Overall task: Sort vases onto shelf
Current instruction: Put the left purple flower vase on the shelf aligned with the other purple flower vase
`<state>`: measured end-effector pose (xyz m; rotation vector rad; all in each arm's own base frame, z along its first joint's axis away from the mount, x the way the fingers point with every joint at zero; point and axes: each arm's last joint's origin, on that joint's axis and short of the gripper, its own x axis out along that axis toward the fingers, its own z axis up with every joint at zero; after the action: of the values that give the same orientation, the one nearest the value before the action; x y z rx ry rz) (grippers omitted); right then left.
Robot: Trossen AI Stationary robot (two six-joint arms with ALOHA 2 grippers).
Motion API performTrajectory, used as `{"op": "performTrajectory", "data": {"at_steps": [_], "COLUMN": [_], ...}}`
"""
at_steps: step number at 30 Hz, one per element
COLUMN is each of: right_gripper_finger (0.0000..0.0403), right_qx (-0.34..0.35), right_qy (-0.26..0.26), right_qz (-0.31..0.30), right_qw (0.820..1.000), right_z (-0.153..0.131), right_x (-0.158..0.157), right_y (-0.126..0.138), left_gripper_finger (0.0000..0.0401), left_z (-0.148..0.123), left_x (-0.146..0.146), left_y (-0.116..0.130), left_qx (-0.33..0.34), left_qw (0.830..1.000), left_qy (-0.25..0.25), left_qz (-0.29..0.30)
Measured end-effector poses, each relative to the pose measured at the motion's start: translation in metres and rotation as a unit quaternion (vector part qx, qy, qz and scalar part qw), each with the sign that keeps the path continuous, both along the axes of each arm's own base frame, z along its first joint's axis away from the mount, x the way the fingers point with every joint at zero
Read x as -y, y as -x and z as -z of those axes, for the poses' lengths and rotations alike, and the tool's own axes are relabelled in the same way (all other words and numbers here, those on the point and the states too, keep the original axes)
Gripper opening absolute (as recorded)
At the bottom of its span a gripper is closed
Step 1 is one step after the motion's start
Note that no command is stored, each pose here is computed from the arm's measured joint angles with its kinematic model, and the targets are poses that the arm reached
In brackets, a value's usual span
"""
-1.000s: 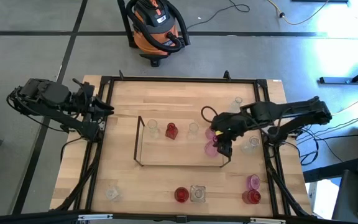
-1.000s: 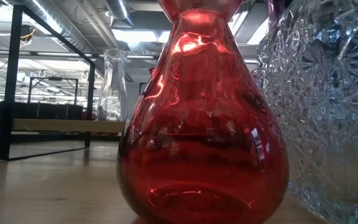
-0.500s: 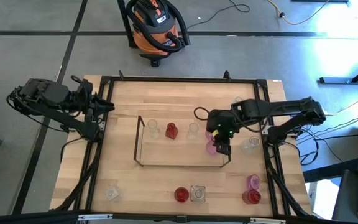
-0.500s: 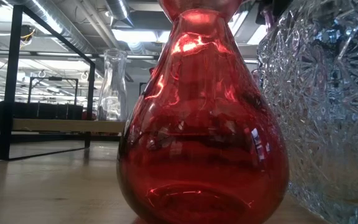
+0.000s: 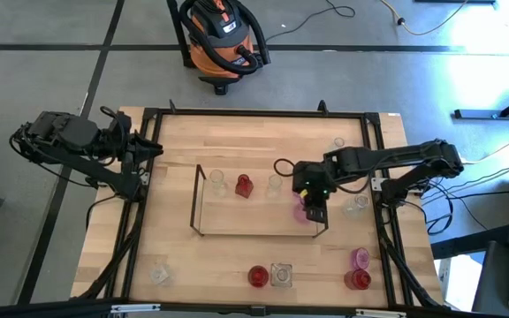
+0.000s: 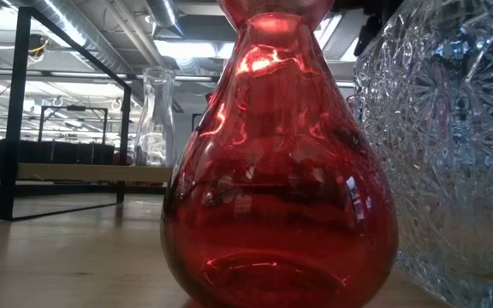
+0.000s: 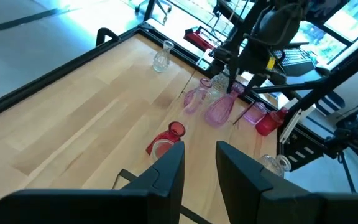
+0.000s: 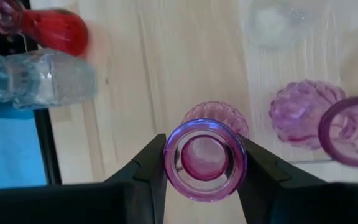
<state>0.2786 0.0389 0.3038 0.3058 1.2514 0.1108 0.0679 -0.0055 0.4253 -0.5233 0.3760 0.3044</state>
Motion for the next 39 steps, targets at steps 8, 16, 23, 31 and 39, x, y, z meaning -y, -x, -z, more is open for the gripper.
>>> {"op": "performTrajectory", "data": {"at_steps": [8,16,23,31,39], "right_gripper_finger": [0.0133,0.0133,0.0134,0.0143,0.0179], "right_qx": [0.013,0.017,0.024,0.023,0.013], "right_qy": [0.006,0.019,0.025,0.031,0.014], "right_qz": [0.001,0.011,0.017,0.029,0.022], "right_qw": [1.0,1.0,0.999,0.999,1.0], "right_z": [0.007,0.009,0.01,0.011,0.013], "right_x": [0.001,0.002,0.003,0.003,0.002], "right_y": [0.002,0.01,0.008,0.008,0.009], "left_gripper_finger": [0.0085,0.0085,0.0085,0.0085,0.0085], "left_z": [0.0,0.0,0.0,0.001,0.002], "left_x": [0.0,0.0,0.0,0.001,0.002], "left_y": [0.0,0.0,-0.003,-0.007,-0.01], "left_qx": [0.002,0.002,-0.001,-0.004,-0.01], "left_qw": [1.0,1.0,1.0,1.0,1.0], "left_qy": [0.004,0.002,0.001,0.005,0.003], "left_qz": [-0.006,-0.012,-0.02,-0.026,-0.026]}}
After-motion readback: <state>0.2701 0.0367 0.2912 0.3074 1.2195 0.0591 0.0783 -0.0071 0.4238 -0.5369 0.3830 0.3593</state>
